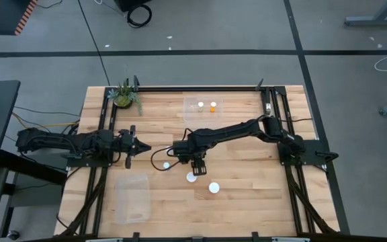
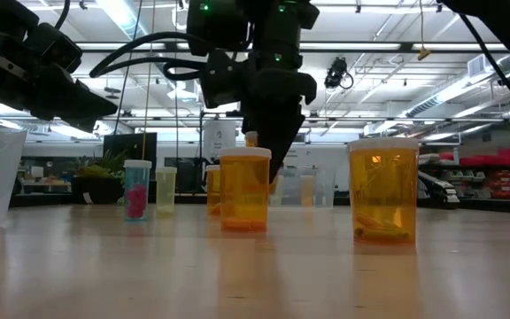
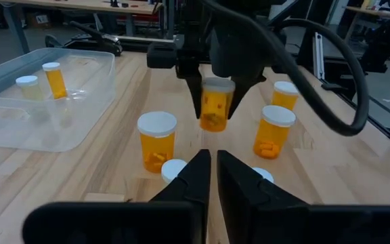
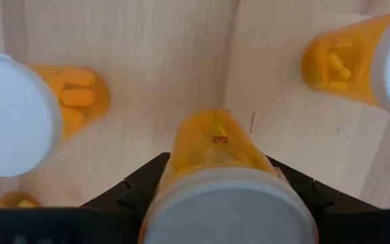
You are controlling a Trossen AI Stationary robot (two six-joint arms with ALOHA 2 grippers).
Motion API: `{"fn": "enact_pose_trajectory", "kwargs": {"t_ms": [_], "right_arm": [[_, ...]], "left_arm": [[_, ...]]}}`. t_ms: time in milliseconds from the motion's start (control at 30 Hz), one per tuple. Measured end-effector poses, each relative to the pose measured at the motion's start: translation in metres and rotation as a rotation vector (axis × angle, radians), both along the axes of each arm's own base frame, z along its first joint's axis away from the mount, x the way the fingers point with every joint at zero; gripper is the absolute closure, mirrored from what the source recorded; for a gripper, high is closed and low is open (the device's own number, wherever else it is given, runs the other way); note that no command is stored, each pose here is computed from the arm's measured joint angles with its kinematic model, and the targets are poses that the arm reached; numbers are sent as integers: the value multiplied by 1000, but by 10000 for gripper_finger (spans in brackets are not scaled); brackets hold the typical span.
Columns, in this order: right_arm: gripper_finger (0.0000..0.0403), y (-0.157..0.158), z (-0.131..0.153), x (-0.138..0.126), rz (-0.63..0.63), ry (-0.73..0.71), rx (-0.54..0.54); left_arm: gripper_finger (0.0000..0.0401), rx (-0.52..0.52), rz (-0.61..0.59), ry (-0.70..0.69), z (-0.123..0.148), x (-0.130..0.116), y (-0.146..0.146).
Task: Pick and place medicine bottles into bin by pill shape (circle, oval)
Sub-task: Move the orange capsule bottle to the center of the table, then put the yellow tablet bottle into the top transparent bin
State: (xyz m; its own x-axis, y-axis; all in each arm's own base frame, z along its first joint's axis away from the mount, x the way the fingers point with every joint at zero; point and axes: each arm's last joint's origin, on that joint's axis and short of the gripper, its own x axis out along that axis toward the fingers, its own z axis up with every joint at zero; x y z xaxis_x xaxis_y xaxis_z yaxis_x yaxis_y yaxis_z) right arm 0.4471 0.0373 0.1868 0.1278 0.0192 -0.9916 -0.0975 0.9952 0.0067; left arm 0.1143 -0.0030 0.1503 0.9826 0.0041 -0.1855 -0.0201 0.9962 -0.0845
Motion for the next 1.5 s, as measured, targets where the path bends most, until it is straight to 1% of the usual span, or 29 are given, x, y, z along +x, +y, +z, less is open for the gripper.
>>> {"fn": "enact_pose_trajectory", "kwargs": {"t_ms": [167,333,500,700,900,1067,1233,1367,1500], "right_arm": [[165,0,1,0,-1,-1,1],[146,-1,0,0,-4,-4,1],[142,0,2,-1,-4,-8,2],[141,-4,10,1,-12,-29,-2],[141,-4,26,8,-21,-98,1],[141,-3,55,16,-32,-198,12],[141,0,81,20,-48,-275,26],[141,3,88,19,-42,-288,29],[141,6,88,14,-34,-232,23]], "left_arm": [[373,0,0,0,0,0,0],[366,0,0,0,0,0,0],[363,0,0,0,0,0,0],[372,0,0,0,0,0,0],[369,0,0,0,0,0,0],[363,0,1,0,0,0,0],[367,0,0,0,0,0,0],[372,0,0,0,0,0,0],[372,0,1,0,0,0,0]]}}
